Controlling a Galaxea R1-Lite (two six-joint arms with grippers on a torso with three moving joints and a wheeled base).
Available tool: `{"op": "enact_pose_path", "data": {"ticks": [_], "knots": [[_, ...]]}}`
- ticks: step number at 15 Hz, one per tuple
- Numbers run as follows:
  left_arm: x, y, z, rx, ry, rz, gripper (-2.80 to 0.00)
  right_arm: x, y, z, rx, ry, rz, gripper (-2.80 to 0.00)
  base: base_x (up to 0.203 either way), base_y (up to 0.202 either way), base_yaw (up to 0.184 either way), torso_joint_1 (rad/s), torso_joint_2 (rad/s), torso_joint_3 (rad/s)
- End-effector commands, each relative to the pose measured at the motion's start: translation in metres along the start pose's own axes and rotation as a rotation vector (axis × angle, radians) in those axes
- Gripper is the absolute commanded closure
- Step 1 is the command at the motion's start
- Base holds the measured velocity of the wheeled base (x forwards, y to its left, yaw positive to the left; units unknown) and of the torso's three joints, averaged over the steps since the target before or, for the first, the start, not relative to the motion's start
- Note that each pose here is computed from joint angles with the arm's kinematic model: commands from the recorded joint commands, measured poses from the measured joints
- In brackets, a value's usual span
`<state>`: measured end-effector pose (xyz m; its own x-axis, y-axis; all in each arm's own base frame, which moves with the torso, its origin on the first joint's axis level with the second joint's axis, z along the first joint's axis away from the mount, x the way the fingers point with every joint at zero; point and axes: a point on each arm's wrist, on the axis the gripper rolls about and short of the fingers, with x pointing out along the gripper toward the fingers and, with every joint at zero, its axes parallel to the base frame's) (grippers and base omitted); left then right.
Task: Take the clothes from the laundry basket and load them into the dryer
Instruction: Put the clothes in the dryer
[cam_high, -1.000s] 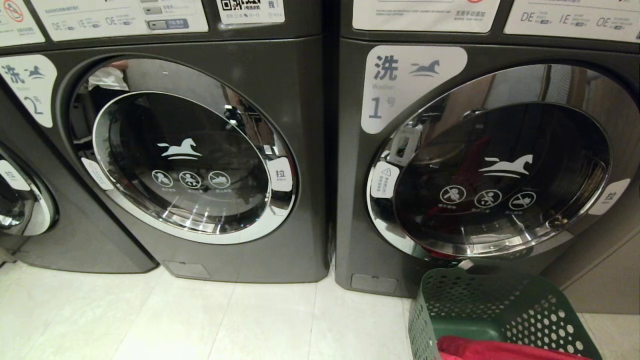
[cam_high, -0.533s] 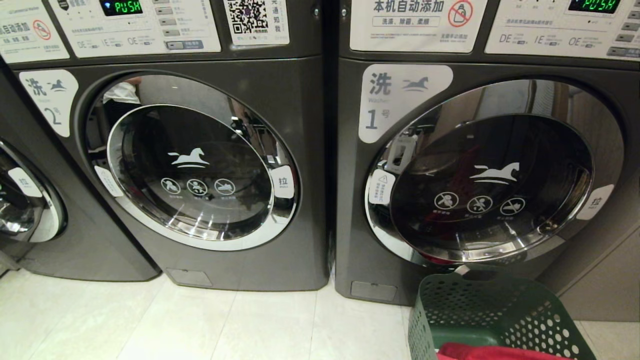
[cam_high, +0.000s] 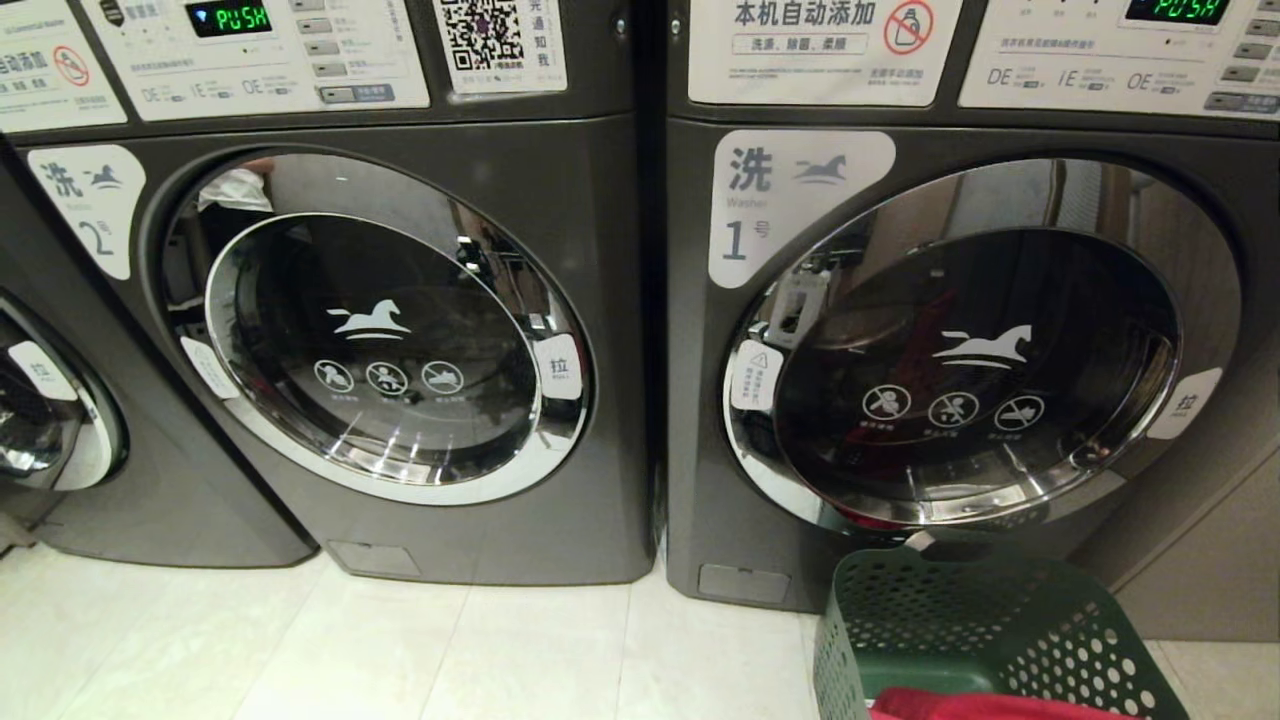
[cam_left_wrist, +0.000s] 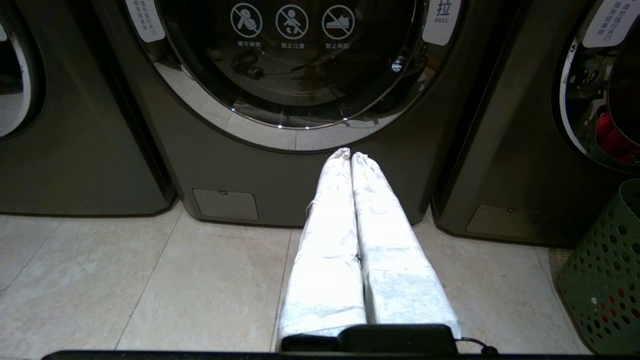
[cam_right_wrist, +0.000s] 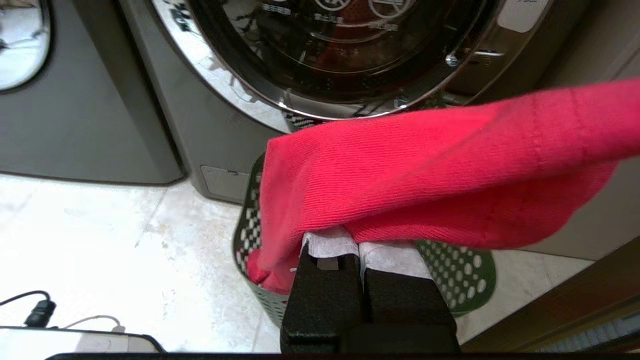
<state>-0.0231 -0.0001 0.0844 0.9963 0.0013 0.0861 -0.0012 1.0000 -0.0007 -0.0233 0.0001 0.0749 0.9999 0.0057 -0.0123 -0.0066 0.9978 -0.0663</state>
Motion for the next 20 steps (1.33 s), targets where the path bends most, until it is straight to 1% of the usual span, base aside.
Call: {"op": "enact_pose_path", "data": {"ticks": [1,20], "knots": [[0.0016,0.0001,-0.0092,-0.001,0.031,-0.001,0.0,0.0001,0.0,0.0,-0.001,0.002,-0.001,0.0,-0.003,0.089,0.001,0.01,0.01,0.002],[0.0016,0.0001,-0.0092,-0.002,0.031,-0.001,0.0,0.0001,0.0,0.0,-0.001,0.002,-0.001,0.0,0.0,0.193,-0.002,0.002,0.0,0.003]]}}
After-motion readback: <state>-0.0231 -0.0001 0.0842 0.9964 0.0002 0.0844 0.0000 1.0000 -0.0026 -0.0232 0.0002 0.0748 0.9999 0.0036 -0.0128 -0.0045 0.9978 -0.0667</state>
